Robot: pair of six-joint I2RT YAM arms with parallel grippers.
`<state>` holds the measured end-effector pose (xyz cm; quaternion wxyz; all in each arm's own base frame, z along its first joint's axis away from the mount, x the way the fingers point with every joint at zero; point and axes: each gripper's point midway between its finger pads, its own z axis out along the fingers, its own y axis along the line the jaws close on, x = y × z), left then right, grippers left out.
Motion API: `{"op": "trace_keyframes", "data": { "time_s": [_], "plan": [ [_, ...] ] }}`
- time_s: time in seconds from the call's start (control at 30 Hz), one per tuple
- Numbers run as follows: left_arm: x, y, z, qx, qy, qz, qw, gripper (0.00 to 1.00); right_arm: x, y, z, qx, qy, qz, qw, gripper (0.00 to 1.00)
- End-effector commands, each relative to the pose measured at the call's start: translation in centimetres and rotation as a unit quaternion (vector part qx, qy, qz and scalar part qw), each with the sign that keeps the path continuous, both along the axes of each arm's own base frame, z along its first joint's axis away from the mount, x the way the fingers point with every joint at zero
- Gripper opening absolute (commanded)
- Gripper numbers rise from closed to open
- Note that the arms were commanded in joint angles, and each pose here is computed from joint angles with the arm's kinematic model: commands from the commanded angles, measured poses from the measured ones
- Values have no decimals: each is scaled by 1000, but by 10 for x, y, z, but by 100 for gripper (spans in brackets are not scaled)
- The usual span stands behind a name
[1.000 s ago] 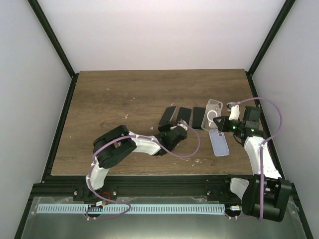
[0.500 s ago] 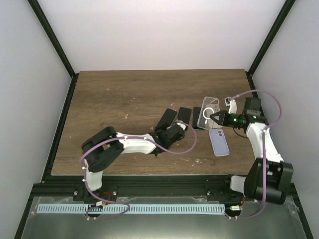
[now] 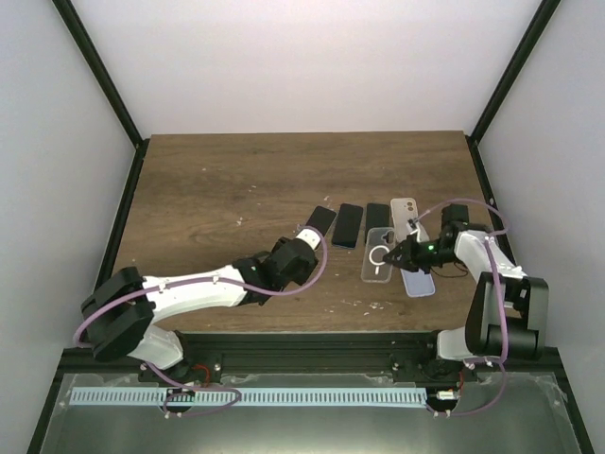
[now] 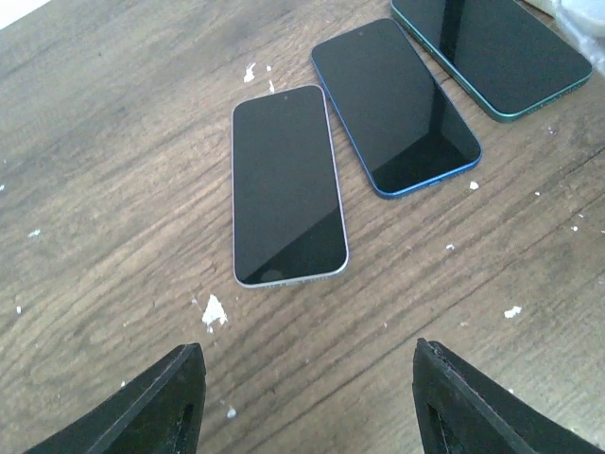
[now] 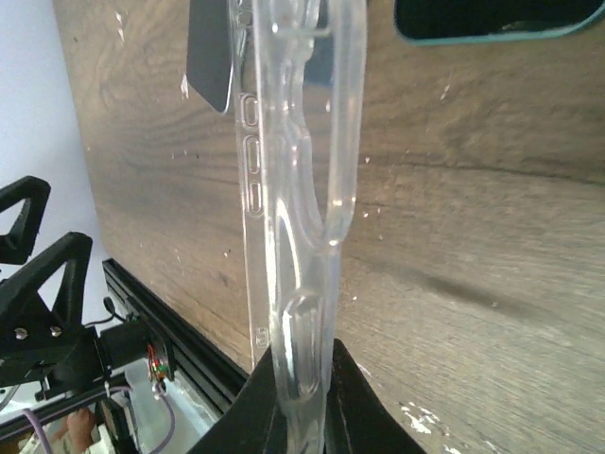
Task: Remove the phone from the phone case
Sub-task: Place the phone case at the center of the board.
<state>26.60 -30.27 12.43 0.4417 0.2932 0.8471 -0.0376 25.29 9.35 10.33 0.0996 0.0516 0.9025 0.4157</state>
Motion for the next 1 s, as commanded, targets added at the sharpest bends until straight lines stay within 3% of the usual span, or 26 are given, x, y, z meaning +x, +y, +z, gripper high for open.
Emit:
{"op": "trace_keyframes", "data": {
  "time_s": [0.0, 0.3, 0.67, 0.87, 0.97],
  "plan": [
    [-11, 6, 1, -37, 24, 10, 999, 61, -15, 16, -12, 2, 51, 23, 998, 1],
    [-14, 15, 5, -46, 17, 15, 999, 61, -39, 47, -29, -18, 80, 90, 992, 1],
    [-14, 15, 7, -54, 12, 16, 998, 61, -42, 31, -70, -86, 143, 77, 983, 4],
    [-15, 18, 3, -55, 15, 18, 998, 61, -38, 30, -68, -93, 137, 76, 983, 36],
    [-16, 18, 3, -57, 16, 18, 998, 61, -30, 24, -60, -107, 113, 68, 985, 46]
  ]
}}
